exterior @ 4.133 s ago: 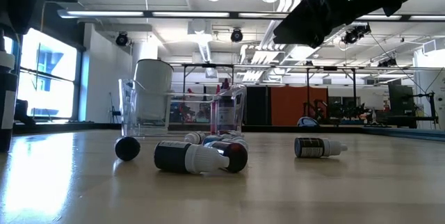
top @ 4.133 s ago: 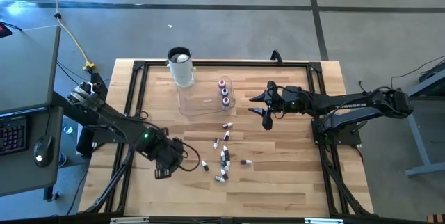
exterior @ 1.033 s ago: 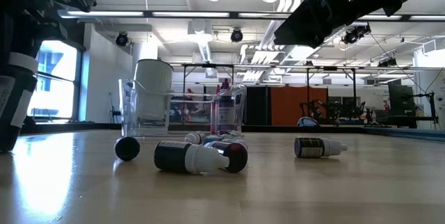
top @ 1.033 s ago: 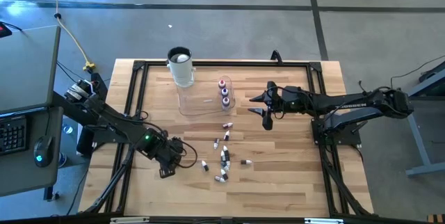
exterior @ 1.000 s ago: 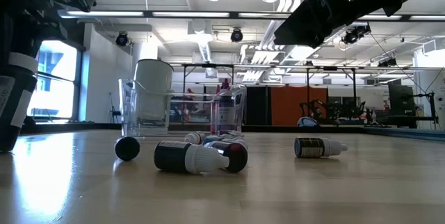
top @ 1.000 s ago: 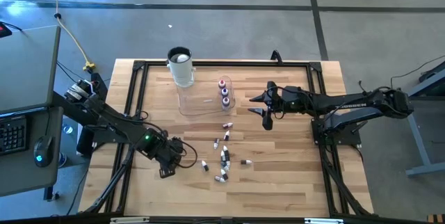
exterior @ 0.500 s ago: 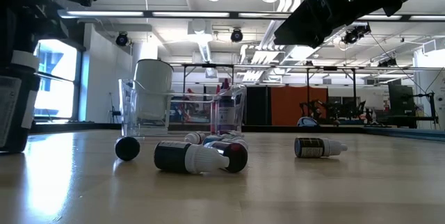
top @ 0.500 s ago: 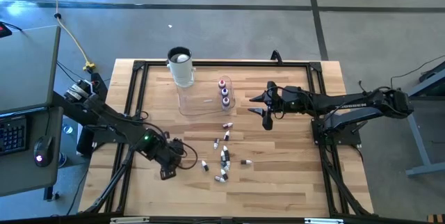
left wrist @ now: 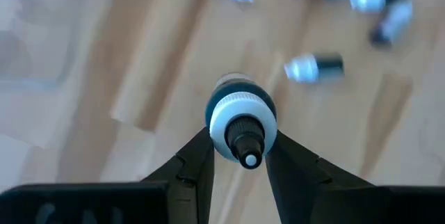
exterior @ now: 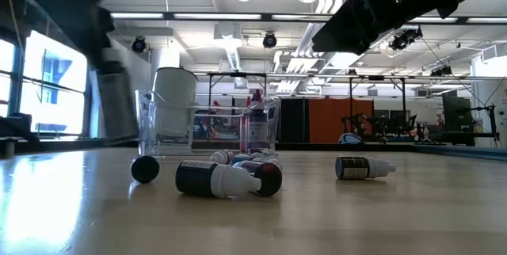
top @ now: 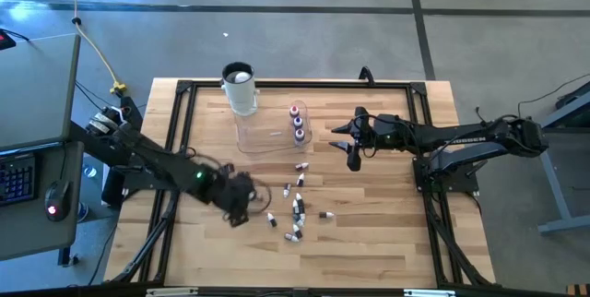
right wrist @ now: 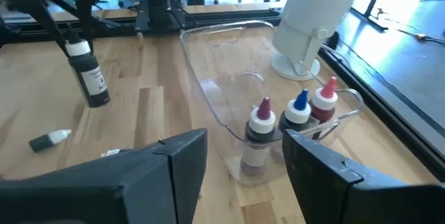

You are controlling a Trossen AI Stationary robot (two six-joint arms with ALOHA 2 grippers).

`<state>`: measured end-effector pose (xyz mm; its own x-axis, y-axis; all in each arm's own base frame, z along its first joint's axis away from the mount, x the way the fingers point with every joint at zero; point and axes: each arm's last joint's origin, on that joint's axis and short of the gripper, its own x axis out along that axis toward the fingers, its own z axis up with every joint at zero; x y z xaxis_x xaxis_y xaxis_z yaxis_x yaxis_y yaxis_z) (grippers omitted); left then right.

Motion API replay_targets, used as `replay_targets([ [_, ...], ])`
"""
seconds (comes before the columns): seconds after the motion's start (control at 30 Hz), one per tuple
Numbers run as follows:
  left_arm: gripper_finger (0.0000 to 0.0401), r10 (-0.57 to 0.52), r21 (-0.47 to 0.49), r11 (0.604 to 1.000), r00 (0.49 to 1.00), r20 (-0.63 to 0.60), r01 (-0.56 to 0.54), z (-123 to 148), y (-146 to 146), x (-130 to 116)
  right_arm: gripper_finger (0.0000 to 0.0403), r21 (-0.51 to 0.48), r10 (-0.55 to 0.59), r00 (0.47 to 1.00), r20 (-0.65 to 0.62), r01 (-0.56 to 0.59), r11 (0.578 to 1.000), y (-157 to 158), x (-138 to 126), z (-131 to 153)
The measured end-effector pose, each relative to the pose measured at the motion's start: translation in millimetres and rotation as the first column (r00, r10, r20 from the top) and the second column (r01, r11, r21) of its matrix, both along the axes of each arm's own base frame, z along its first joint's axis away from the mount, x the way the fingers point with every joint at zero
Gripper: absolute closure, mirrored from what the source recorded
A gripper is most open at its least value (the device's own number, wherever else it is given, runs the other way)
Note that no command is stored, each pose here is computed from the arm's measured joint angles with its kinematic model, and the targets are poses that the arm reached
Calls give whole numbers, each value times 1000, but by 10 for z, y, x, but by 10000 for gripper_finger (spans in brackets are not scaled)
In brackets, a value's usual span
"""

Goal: Pick & Place food coloring
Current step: Put the big black food coloring bottle into the transparent bin

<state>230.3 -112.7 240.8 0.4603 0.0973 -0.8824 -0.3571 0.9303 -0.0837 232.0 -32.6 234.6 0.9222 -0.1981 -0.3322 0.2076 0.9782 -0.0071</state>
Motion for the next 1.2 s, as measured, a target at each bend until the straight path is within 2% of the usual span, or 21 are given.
replay_targets([
  [0.23,296,80,11,997,993,82,-82,385,537,319,222,-6,-22,1000,0,22,1000,-6,-1,0],
  [0.37,297,121,4,992,987,103,-122,562,999,419,222,-7,-22,1000,0,22,1000,-7,-1,0],
  [0.5,297,198,11,980,974,110,-201,622,1484,445,222,-8,-21,1000,-1,21,1000,-7,-1,1],
  [0.67,297,266,19,963,962,70,-267,506,1998,464,222,-9,-21,1000,0,21,1000,-7,-1,1],
  [0.83,297,297,36,954,955,-9,-296,206,2344,576,222,-10,-21,1000,4,21,1000,-7,0,5],
  [0.97,297,320,28,947,948,3,-319,49,2500,700,222,-10,-20,1000,4,20,1000,-7,0,5],
  [1.07,297,304,16,952,952,37,-305,-16,2547,822,222,-11,-20,1000,3,20,1000,-7,0,5],
  [1.2,297,303,15,953,953,24,-303,-78,2573,896,222,-13,-19,1000,3,19,1000,-7,0,5],
])
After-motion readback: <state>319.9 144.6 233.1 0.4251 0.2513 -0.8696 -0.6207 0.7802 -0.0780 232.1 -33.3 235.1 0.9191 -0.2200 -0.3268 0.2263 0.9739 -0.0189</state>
